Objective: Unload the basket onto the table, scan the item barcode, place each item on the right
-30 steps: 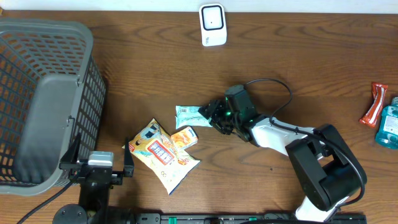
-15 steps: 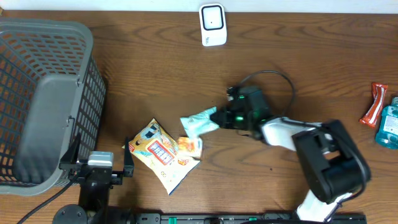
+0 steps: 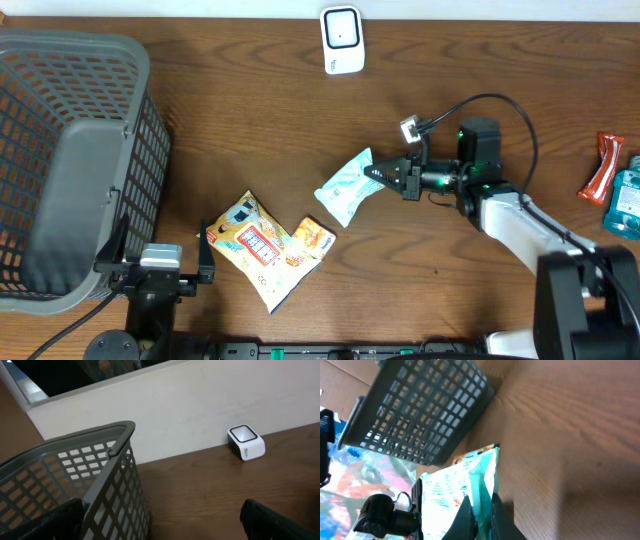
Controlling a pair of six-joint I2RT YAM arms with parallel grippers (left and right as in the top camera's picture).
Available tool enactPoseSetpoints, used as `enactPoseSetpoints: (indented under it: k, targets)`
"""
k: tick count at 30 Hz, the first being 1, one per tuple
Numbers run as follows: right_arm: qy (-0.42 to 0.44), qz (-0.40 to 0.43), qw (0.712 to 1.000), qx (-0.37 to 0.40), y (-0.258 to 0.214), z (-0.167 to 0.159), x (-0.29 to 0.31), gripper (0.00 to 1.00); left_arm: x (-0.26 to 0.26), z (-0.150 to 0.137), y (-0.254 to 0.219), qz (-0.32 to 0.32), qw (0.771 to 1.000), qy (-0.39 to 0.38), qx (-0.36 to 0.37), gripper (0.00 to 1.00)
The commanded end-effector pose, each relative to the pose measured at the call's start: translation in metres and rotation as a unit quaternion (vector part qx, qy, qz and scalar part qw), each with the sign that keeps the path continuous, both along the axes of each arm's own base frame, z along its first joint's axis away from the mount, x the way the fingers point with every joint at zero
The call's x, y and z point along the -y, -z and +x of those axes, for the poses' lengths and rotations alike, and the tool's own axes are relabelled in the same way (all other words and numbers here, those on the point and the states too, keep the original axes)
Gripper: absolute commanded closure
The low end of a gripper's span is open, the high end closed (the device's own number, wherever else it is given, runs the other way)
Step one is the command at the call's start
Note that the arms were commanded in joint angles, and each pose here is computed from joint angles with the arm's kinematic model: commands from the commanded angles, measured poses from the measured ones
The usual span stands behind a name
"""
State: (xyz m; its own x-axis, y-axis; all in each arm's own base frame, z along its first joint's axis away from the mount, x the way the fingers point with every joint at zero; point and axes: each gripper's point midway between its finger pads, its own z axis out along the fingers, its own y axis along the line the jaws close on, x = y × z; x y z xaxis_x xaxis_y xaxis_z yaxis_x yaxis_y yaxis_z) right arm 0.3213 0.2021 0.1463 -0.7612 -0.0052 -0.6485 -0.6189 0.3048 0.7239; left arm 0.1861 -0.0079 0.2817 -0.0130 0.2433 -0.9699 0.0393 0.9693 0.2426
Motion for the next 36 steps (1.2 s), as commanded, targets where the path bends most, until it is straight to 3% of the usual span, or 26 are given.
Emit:
enactPoseSetpoints:
  k: [1, 7, 13, 18, 28, 30, 31, 34, 36]
  targets:
    - [0.014, 0.005, 0.998, 0.061, -0.039, -0.001, 0.013, 0.99, 0.001, -0.001, -0.003, -0.009, 1.0, 0.004, 0.005, 0.0]
    - [0.037, -0.034, 0.993, 0.103, -0.079, -0.04, 0.027, 0.99, 0.001, -0.001, -0.004, -0.009, 1.0, 0.004, 0.006, 0.0]
    - [0.029, -0.055, 0.991, 0.12, -0.093, -0.08, 0.032, 0.99, 0.001, -0.001, -0.004, -0.009, 1.0, 0.004, 0.007, 0.0]
    - [0.028, -0.076, 0.988, 0.133, -0.091, -0.093, 0.033, 0.99, 0.001, -0.001, -0.005, -0.009, 1.0, 0.004, 0.007, 0.0]
    - [0.058, -0.12, 0.981, 0.139, -0.081, -0.082, 0.037, 0.99, 0.001, -0.001, -0.007, -0.01, 1.0, 0.005, 0.012, 0.0]
    - [0.087, -0.158, 0.973, 0.141, -0.072, -0.073, 0.043, 0.99, 0.001, -0.002, -0.022, -0.014, 0.999, 0.005, 0.043, 0.0]
    - [0.107, -0.189, 0.965, 0.145, -0.066, -0.066, 0.046, 0.99, 0.001, -0.005, -0.049, -0.021, 0.995, 0.005, 0.097, 0.0]
    - [0.153, -0.248, 0.945, 0.151, -0.058, -0.053, 0.056, 0.99, 0.0, -0.014, -0.084, -0.031, 0.985, 0.006, 0.17, 0.0]
    - [0.199, -0.309, 0.915, 0.168, -0.054, -0.041, 0.067, 0.99, -0.001, -0.02, -0.1, -0.042, 0.978, 0.008, 0.202, 0.0]
